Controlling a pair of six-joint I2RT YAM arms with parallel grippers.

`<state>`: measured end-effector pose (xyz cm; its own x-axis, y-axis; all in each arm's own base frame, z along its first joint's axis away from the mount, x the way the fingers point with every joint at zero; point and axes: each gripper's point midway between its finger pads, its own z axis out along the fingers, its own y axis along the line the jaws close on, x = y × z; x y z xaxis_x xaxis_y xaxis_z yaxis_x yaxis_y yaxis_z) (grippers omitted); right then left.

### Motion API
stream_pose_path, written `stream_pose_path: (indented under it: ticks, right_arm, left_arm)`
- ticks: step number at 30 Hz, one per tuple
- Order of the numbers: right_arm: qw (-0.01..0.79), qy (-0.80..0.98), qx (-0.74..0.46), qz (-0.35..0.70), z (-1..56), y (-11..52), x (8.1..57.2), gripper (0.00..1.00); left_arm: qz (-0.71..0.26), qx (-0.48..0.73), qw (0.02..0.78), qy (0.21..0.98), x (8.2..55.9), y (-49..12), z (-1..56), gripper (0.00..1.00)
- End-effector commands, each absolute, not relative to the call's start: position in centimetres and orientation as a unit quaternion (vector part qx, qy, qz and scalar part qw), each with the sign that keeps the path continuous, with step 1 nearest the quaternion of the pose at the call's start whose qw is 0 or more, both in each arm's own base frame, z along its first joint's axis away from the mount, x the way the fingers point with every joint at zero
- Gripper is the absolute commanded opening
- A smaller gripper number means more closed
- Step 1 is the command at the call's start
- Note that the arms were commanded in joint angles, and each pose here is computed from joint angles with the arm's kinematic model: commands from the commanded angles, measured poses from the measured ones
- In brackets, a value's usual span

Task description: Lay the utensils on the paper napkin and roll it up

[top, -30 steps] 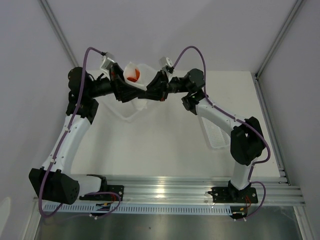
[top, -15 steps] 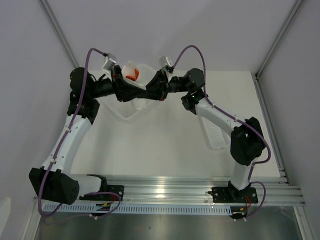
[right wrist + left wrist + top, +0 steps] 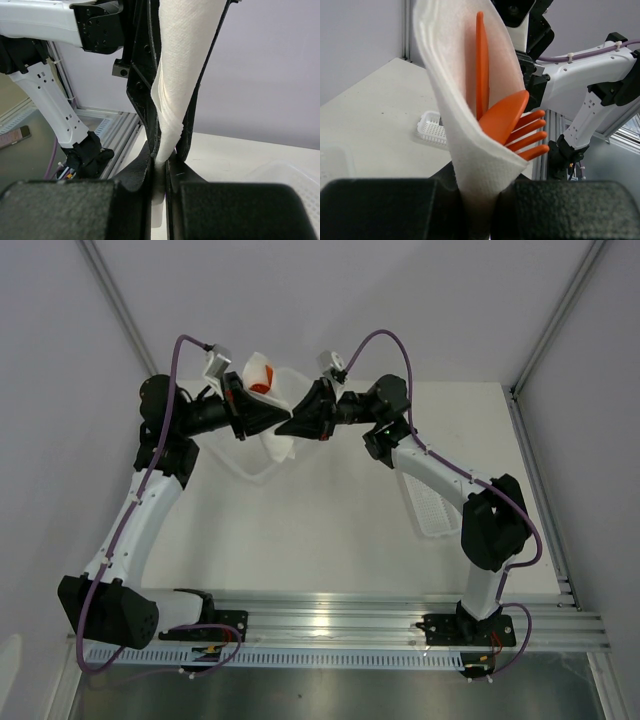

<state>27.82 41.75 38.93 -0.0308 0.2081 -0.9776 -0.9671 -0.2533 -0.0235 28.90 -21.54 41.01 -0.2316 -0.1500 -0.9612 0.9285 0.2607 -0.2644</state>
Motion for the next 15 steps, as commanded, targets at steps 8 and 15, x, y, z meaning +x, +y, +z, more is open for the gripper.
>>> stream_pose_path:
  ticks: [8, 15]
  right_arm:
    - [0.505, 0.395, -0.484, 0.596, 40.7, 41.5, 29.1, 0.58]
    - [0.521, 0.486, -0.413, 0.567, 38.2, 39.1, 34.2, 0.67]
  left_arm:
    - [-0.478, 0.305, 0.526, 0.634, 29.9, -21.1, 40.2, 0.01]
    - [-0.390, 0.311, 0.531, 0.685, 32.4, -19.4, 37.0, 0.01]
